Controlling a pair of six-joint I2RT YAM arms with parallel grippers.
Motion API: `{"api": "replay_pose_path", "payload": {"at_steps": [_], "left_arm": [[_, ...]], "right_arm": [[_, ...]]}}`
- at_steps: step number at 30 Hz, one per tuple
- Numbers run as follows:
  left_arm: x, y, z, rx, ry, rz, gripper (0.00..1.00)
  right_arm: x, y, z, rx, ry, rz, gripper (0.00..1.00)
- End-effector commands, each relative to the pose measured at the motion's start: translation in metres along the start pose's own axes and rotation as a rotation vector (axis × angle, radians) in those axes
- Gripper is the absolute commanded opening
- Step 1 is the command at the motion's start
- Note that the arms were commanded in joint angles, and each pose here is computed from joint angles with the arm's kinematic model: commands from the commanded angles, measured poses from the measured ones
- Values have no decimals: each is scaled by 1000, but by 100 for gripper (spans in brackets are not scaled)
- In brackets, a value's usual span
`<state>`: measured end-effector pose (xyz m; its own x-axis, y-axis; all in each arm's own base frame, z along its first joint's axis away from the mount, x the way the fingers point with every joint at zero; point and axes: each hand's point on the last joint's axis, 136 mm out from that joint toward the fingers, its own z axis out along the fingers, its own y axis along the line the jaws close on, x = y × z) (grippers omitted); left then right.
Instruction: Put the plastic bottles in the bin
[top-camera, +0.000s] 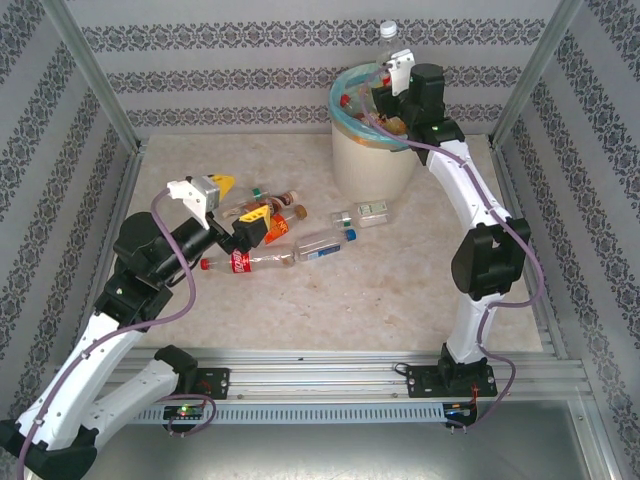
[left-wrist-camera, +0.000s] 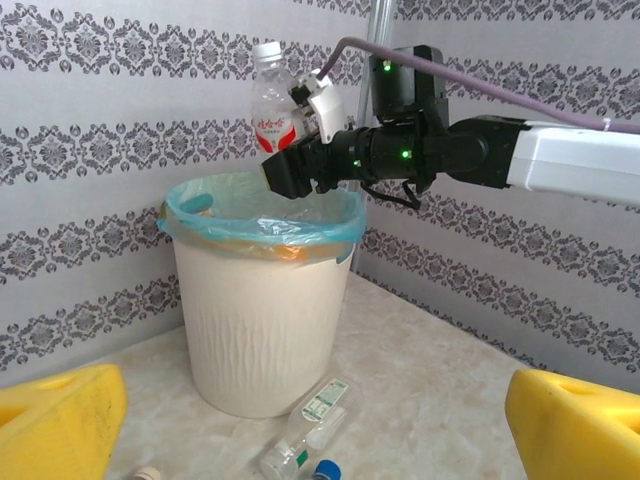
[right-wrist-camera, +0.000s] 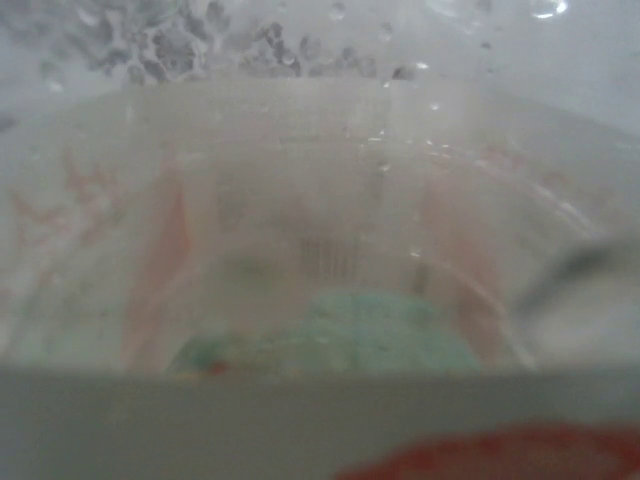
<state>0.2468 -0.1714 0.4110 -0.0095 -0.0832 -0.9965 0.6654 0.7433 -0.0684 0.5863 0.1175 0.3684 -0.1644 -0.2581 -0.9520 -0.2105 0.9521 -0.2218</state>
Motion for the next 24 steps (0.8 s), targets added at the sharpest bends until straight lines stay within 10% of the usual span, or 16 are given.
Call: {"api": "replay_pose_path", "payload": {"at_steps": [1,24], "left_arm": [[10,0,4,5,33,33,98],[24,2,22,28,65,28,98]], "right_arm": [[-29,-13,-15,52,-66,30,73],[7,0,17,-53,93,90,73]]}}
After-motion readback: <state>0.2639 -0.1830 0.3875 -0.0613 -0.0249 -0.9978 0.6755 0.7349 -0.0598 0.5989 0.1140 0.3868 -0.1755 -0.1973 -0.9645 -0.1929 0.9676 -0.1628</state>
